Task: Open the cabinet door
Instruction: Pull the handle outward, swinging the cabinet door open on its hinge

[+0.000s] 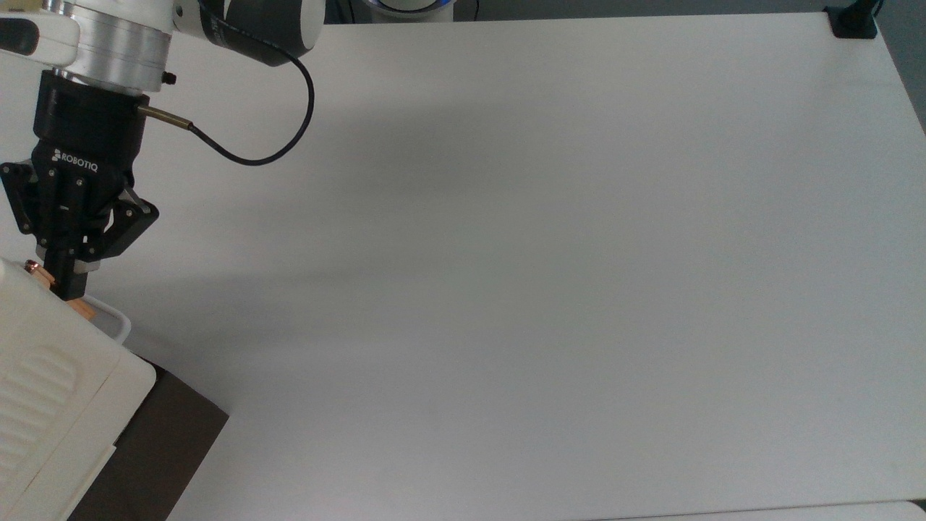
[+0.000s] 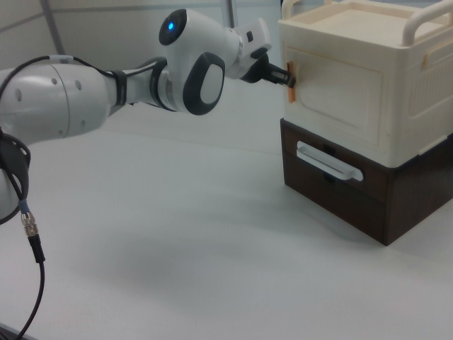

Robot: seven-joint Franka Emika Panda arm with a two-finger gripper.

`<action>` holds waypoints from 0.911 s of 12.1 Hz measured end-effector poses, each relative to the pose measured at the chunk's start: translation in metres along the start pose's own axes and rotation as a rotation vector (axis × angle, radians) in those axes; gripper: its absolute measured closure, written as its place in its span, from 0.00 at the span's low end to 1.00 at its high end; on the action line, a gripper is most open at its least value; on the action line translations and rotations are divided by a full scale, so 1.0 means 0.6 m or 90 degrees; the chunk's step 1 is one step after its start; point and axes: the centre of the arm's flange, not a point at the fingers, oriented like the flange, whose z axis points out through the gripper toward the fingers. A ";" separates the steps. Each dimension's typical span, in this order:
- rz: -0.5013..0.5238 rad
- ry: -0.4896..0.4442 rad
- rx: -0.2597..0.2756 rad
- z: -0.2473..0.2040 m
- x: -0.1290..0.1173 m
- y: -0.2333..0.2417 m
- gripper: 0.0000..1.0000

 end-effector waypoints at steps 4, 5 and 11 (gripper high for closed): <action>0.023 -0.135 -0.002 -0.060 0.014 0.005 0.85; 0.028 -0.167 -0.003 -0.073 0.013 0.009 0.85; 0.041 -0.459 -0.016 -0.134 -0.052 0.036 0.22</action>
